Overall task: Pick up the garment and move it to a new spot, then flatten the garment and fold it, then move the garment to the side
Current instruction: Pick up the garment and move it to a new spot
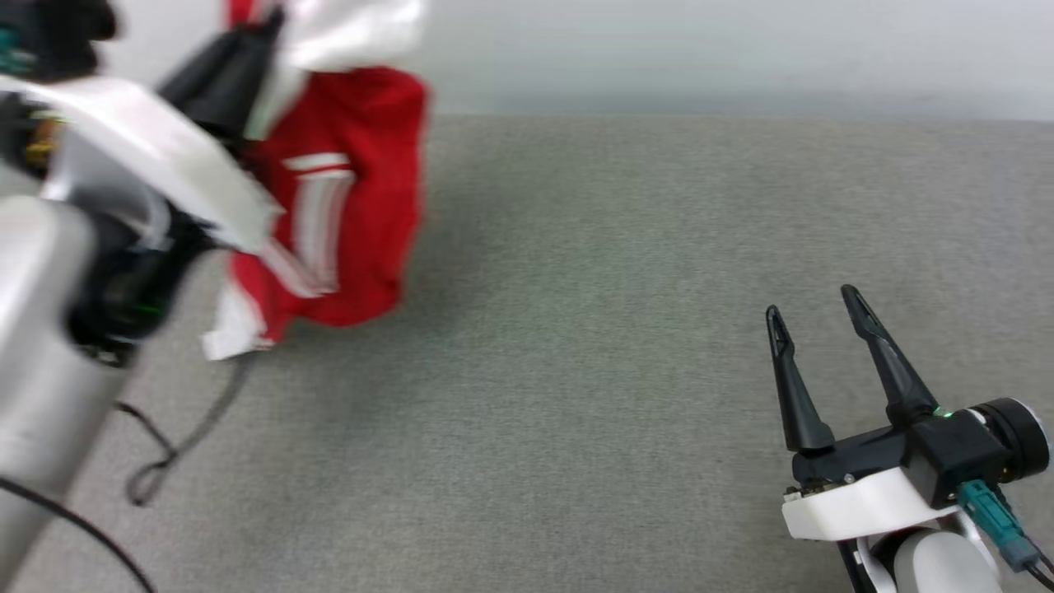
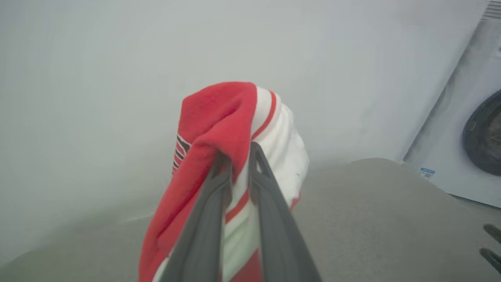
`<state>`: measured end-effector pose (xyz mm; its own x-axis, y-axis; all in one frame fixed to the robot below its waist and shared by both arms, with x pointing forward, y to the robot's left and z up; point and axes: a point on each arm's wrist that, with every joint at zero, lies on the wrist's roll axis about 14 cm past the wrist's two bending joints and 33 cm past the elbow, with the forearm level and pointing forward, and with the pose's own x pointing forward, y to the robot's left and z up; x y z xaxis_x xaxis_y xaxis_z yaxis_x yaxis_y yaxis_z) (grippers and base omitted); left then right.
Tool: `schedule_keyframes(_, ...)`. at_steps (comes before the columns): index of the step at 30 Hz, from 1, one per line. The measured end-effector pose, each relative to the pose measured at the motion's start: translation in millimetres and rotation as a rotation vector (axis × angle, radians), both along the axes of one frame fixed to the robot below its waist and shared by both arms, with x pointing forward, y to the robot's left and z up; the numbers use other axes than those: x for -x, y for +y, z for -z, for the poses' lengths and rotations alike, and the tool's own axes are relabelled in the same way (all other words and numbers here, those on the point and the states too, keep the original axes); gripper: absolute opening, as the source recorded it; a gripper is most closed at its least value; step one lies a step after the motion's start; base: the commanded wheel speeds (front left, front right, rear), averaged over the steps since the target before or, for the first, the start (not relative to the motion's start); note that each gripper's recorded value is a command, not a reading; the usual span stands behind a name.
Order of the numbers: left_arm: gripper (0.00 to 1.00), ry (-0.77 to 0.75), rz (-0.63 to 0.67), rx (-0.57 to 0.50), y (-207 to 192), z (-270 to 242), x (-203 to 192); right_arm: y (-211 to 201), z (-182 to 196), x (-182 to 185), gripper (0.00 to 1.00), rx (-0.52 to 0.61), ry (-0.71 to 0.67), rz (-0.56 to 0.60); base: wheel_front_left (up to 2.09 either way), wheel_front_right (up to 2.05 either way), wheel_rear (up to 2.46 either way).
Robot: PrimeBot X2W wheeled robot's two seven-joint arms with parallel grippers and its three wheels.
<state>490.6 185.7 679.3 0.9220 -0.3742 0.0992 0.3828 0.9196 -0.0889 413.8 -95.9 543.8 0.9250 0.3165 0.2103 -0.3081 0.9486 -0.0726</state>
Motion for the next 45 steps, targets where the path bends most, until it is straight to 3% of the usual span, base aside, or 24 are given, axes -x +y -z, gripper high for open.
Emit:
schedule_keyframes(4, 0.00, -0.032, 0.144, -0.030, -75.5, 6.5, 12.1, -22.9, -7.8, 6.3, 1.00, -0.025, -0.014, 0.064, 0.00, 0.00, 0.00)
schedule_keyframes(12, 0.00, 0.106, 0.426, -0.009, -210.6, 82.1, 46.3, -61.9, -14.4, 18.7, 1.00, -0.041, -0.026, 0.177, 0.00, 0.00, 0.00)
schedule_keyframes(20, 0.00, 0.245, 0.616, -0.034, -304.2, 155.6, 80.6, -128.7, -15.4, 29.0, 1.00, -0.065, -0.026, 0.372, 0.00, 0.00, 0.00)
schedule_keyframes(21, 1.00, 0.240, 0.651, -0.067, -313.0, 163.8, 86.6, -131.5, -14.1, 30.3, 1.00, -0.064, -0.021, 0.380, 0.00, 0.00, 0.00)
schedule_keyframes(23, 1.00, 0.243, 0.730, -0.137, -329.0, 182.7, 102.7, -134.6, -11.1, 32.3, 1.00, -0.060, -0.011, 0.391, 0.00, 0.00, 0.00)
schedule_keyframes(25, 1.00, 0.247, 0.758, -0.109, -339.6, 185.2, 107.9, -137.4, -9.3, 32.7, 1.00, -0.058, -0.005, 0.400, 0.00, 0.00, 0.00)
schedule_keyframes(34, 1.00, 0.061, 0.552, -0.029, -295.8, 146.9, 57.5, -121.4, -10.4, 27.2, 1.00, -0.082, -0.010, 0.350, 0.00, 0.00, 0.00)
schedule_keyframes(40, 1.00, -0.180, 0.289, -0.057, -213.8, 74.9, 17.3, -97.3, -17.5, 24.7, 1.00, -0.073, -0.031, 0.278, 0.00, 0.00, 0.00)
schedule_keyframes(45, 1.00, -0.277, 0.064, -0.137, -127.7, 59.0, 23.7, -82.6, -22.6, 27.3, 1.00, -0.096, -0.042, 0.233, 0.00, 0.00, 0.00)
